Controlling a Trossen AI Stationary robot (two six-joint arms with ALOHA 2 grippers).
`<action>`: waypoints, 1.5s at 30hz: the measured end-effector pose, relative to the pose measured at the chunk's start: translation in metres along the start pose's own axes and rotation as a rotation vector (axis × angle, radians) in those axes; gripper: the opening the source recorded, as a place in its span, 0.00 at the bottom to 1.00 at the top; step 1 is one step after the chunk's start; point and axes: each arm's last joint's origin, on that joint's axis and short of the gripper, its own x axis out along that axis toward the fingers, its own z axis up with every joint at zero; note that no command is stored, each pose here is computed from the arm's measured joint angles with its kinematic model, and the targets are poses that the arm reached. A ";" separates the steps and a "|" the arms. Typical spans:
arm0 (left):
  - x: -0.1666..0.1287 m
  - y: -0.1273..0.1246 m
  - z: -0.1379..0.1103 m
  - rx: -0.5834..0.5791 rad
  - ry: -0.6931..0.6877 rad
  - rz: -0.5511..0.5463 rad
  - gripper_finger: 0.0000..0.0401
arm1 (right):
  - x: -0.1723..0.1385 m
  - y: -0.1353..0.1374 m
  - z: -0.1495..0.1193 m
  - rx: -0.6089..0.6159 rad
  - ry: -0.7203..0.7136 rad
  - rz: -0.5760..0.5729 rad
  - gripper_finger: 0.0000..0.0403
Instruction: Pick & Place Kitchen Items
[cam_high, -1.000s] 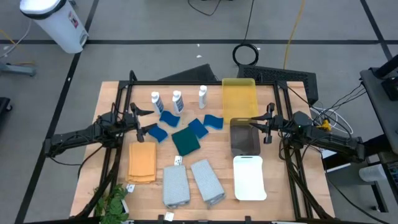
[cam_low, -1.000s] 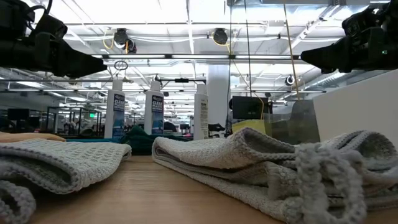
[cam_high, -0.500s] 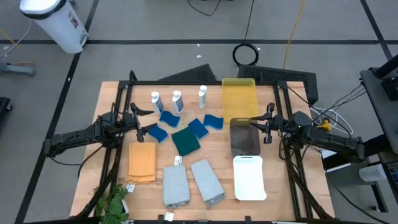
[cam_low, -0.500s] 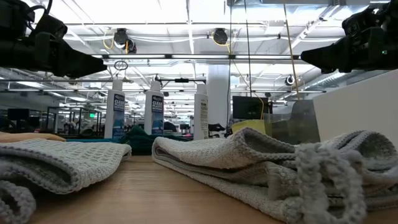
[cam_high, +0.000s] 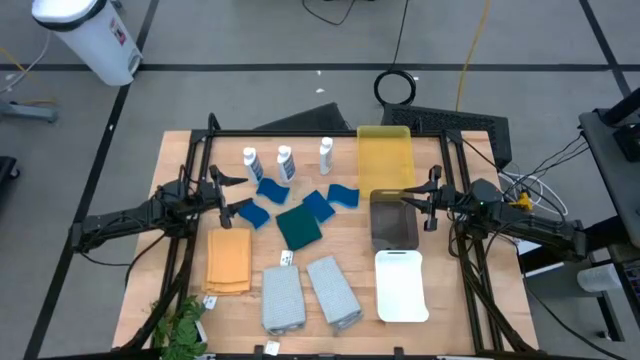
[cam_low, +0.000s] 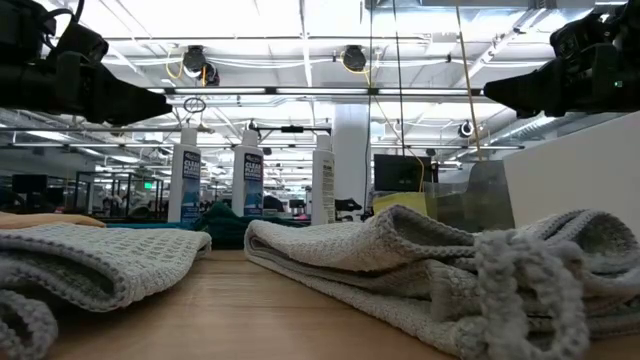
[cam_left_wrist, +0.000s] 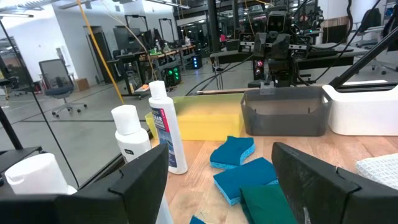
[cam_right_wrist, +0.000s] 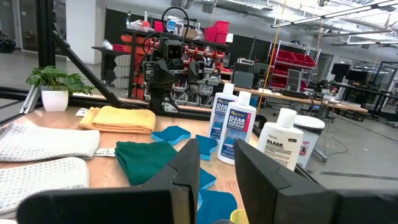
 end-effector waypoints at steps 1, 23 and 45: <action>0.000 0.000 0.000 0.000 0.000 0.000 0.71 | 0.000 0.000 0.000 0.000 0.000 0.000 0.19; 0.000 0.000 0.002 0.013 -0.023 0.004 0.71 | 0.000 0.000 0.000 0.000 0.000 0.000 0.19; -0.005 0.005 0.016 -0.718 0.056 0.113 0.71 | 0.000 0.000 0.000 0.000 0.000 0.000 0.19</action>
